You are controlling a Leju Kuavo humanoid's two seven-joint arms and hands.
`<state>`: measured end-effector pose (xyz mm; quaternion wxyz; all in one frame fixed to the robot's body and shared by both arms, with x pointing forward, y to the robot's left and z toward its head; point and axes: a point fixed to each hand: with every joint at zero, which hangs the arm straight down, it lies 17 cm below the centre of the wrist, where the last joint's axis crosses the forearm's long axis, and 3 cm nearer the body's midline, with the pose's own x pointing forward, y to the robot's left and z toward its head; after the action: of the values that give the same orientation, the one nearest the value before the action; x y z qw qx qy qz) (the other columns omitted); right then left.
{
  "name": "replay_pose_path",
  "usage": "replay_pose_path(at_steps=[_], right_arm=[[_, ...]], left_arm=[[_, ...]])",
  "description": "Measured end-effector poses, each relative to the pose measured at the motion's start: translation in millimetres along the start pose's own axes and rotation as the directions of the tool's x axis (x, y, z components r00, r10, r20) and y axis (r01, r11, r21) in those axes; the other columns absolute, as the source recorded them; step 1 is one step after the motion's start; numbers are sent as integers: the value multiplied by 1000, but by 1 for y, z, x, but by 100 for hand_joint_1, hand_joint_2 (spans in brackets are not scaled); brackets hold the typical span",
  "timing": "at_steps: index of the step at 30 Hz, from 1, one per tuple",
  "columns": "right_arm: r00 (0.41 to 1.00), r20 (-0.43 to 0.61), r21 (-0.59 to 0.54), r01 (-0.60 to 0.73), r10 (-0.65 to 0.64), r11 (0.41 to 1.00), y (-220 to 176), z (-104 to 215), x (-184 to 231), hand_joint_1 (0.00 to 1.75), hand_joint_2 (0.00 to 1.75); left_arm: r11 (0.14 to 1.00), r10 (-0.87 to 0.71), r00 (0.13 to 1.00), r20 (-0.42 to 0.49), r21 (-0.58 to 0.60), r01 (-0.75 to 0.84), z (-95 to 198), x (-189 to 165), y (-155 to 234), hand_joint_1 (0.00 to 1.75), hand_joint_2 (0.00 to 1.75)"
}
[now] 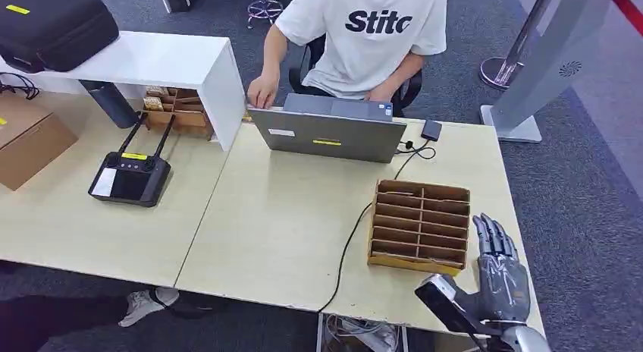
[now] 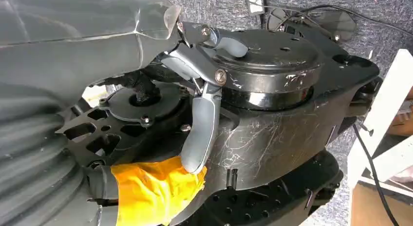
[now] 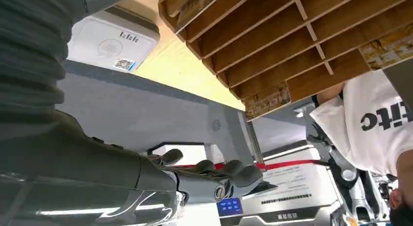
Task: Pass the card to the sensor for recognition and then transmit it.
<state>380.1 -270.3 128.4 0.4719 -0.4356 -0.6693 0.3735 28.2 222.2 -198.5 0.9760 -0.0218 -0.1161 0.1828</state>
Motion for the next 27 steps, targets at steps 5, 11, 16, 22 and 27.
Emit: replay_pose_path(at_steps=[5,11,16,22,27], right_arm=[[1000,-6,15,-5,5,1000,7,1,-3,0,175],[999,-35,35,35,-33,999,16,1,-9,0,175],[999,-41,44,35,-33,998,23,-5,-12,0,175],[997,-59,61,59,-56,996,34,-6,-15,0,175],[995,-75,76,68,-63,995,42,-5,-17,0,175]], left_arm=[[1000,0,1000,0,0,0,0,0,0,0,175],[1000,-2,1000,1,0,2,0,1,0,0,175],[1000,-8,1000,8,-2,8,-1,5,0,0,175],[1000,-15,1000,9,-6,15,-1,5,-2,0,175],[1000,-16,1000,8,-6,16,-1,5,-2,0,175]])
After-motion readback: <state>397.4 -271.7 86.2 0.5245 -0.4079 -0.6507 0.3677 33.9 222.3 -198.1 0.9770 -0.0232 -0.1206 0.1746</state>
